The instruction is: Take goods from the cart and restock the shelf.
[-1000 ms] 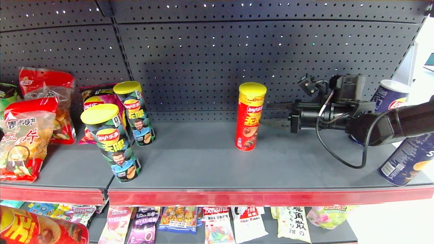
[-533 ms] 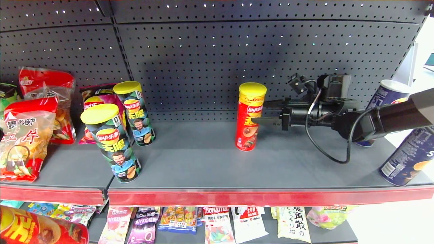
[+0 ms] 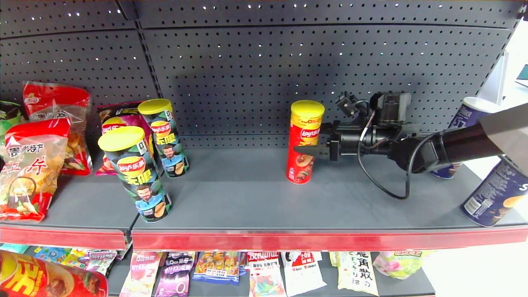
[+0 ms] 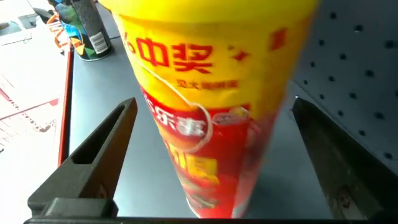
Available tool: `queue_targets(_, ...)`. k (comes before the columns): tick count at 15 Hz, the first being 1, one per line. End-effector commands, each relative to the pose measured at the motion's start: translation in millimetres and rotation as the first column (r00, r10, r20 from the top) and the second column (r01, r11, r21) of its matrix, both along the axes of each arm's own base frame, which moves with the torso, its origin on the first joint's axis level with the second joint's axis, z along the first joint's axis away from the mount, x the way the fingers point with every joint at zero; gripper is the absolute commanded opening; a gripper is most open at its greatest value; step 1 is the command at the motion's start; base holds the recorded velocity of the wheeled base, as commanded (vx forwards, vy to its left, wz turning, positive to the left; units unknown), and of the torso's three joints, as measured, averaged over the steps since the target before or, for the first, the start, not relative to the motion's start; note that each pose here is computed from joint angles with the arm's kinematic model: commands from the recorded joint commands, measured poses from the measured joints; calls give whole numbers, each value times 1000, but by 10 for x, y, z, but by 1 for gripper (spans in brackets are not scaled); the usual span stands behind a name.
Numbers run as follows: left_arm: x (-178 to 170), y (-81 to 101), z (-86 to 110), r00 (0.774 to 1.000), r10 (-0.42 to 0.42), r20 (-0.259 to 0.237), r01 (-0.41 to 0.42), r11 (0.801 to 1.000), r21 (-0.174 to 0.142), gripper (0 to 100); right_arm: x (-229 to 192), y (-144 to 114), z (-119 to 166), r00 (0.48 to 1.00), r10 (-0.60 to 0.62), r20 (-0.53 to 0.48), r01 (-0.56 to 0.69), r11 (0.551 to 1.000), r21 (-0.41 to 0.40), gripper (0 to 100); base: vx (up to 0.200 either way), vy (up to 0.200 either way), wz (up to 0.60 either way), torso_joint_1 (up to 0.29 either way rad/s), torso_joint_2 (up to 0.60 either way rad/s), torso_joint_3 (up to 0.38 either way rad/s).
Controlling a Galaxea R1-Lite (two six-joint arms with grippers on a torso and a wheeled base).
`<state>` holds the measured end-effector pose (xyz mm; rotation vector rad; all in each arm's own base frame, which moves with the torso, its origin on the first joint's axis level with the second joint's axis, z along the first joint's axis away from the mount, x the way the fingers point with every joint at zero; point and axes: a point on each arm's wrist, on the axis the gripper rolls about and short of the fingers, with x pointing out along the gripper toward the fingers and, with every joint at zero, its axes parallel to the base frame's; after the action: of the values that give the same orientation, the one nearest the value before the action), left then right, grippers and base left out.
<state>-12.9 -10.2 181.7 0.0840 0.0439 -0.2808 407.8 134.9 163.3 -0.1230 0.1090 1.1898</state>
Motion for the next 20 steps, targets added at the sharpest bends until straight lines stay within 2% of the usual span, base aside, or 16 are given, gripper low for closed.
queue_targets(1, -1, 0, -4, 1000, 1, 0, -1, 1000, 0, 0, 12, 47, -51, 1000, 7, -7, -7, 1000, -5, 0, 0, 0, 0, 0, 0, 0)
queue_targets(6, -1, 0, -4, 1000, 2, 0, -2, 1000, 0, 0, -11, 59, -22, 1000, 1, 10, -1, 1000, -4, 0, 0, 0, 0, 0, 0, 0)
queue_targets(9, -1, 3, 0, 1000, 16, 1, -16, 1000, 1, 0, -204, -9, 171, 997, -66, 30, 66, 998, -9, 0, 0, 0, 0, 0, 0, 0)
queue_targets(11, -5, 3, 4, 1000, 22, 4, -22, 1000, 2, 0, -555, -86, 280, 992, -129, 12, 130, 991, -25, 0, 0, 0, 0, 0, 0, 0)
queue_targets(13, -1, 8, 4, 999, 40, 3, -40, 999, 2, 0, -848, -152, 266, 982, -191, -4, 191, 980, -51, 0, 0, 0, 0, 0, 0, 0)
queue_targets(16, 3, 8, 0, 999, 40, 0, -40, 999, 2, 0, -990, -157, 178, 963, -267, 33, 268, 963, -8, 0, 0, 0, 0, 0, 0, 0)
queue_targets(18, 2, 9, 4, 999, 44, 1, -44, 999, 2, 0, -1150, -77, 173, 966, -257, 22, 255, 965, 56, 0, 0, 0, 0, 0, 0, 0)
queue_targets(20, 2, 10, 4, 999, 48, 1, -48, 999, 3, 0, -1266, -53, 139, 969, -247, 7, 246, 968, 52, 0, 0, 0, 0, 0, 0, 0)
